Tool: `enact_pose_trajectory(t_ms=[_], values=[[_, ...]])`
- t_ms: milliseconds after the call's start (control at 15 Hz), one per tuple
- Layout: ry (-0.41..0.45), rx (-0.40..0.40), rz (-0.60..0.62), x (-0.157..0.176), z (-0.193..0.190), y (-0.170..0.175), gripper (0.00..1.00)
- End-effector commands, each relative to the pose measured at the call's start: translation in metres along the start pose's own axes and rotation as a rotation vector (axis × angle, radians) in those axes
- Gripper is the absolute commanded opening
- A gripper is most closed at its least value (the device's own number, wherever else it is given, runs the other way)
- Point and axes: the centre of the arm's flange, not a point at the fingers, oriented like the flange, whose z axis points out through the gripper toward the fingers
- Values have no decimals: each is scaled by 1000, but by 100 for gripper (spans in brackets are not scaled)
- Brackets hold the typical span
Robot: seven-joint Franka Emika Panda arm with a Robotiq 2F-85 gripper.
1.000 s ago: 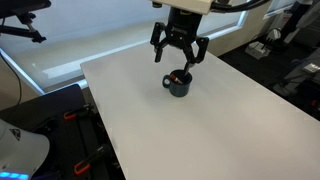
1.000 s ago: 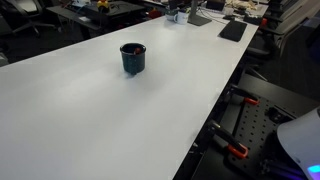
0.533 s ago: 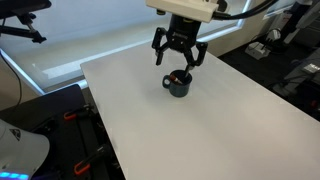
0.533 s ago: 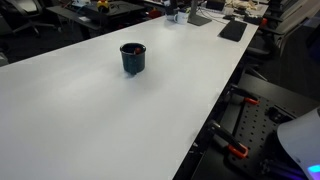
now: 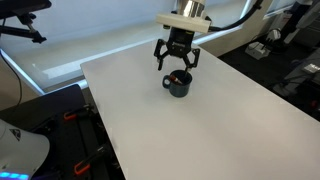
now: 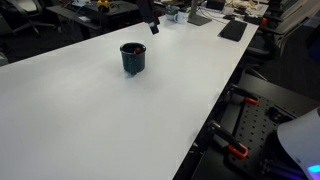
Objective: Remove the marker from the mug
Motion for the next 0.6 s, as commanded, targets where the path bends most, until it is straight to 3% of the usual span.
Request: enact_pose_trajectory(t_ms=[0, 533], values=[[-7, -3, -9, 6, 2, -2, 100], [-5, -15, -15, 10, -11, 6, 100]])
